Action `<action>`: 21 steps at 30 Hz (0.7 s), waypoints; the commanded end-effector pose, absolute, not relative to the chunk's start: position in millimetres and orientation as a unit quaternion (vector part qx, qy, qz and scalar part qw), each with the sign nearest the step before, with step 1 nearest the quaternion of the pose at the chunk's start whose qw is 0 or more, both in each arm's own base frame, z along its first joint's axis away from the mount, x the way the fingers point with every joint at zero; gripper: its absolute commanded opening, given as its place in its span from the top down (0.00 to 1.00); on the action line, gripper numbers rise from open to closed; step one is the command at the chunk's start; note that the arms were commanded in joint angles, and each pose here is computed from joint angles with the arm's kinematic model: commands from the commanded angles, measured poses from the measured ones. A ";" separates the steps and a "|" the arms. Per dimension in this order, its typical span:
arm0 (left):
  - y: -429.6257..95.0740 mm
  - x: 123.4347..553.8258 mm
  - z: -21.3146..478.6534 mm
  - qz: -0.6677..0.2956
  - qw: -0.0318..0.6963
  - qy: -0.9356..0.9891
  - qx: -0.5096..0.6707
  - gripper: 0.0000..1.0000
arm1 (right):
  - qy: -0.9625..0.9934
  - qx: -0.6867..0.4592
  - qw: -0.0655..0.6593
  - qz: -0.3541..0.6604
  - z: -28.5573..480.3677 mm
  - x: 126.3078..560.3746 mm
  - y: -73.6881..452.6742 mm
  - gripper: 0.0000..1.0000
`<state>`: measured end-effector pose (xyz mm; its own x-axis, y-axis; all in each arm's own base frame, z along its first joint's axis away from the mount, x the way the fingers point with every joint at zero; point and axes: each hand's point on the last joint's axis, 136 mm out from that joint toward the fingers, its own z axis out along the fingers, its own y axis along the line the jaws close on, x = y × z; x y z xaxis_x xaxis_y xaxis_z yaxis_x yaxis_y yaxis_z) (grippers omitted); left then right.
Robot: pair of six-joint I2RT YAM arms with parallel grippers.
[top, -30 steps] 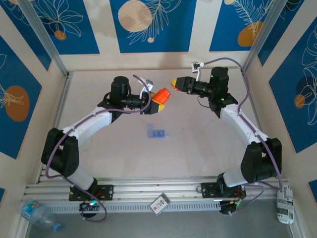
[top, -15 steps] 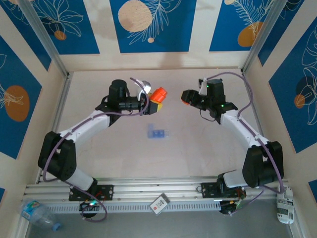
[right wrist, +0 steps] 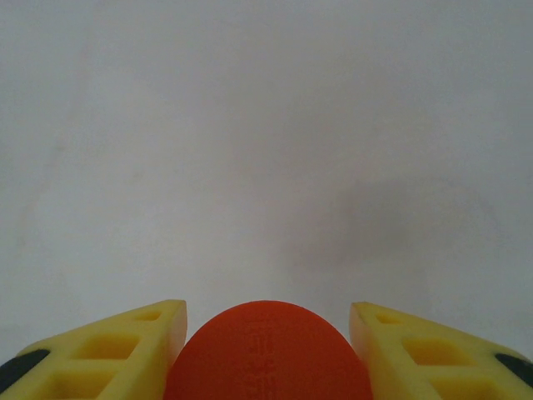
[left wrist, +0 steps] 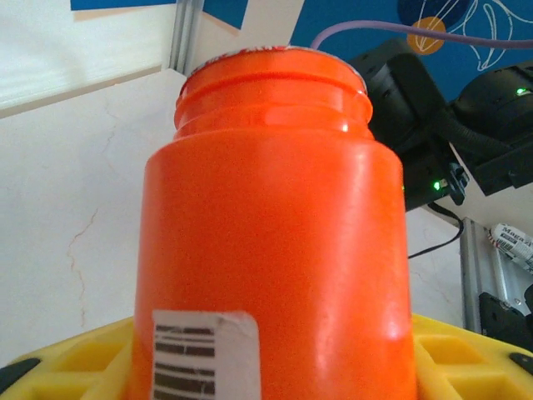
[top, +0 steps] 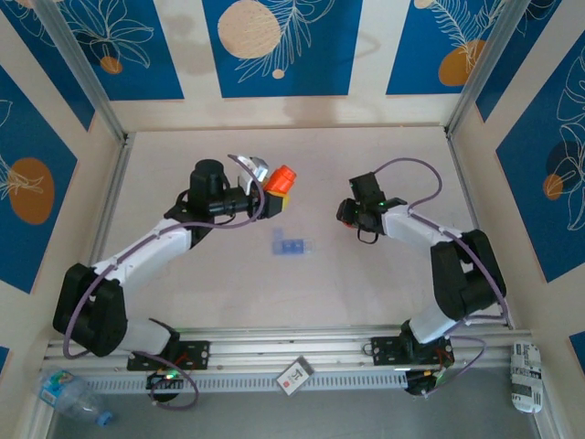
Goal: Sort the pills into containers
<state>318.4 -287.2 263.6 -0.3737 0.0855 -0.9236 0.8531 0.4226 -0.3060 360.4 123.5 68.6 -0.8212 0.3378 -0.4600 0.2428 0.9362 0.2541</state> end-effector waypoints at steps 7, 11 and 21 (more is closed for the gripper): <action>-275.9 314.4 266.3 -0.406 0.466 0.715 0.326 1.00 | 0.950 0.200 0.241 -0.018 38.2 355.8 108.5 0.55; -275.1 315.2 261.4 -0.403 0.462 0.721 0.323 1.00 | 0.958 0.184 0.218 -0.011 25.4 349.6 116.8 0.28; -272.6 315.3 246.2 -0.404 0.451 0.736 0.303 1.00 | 0.951 0.109 0.262 0.124 101.6 350.0 149.3 0.20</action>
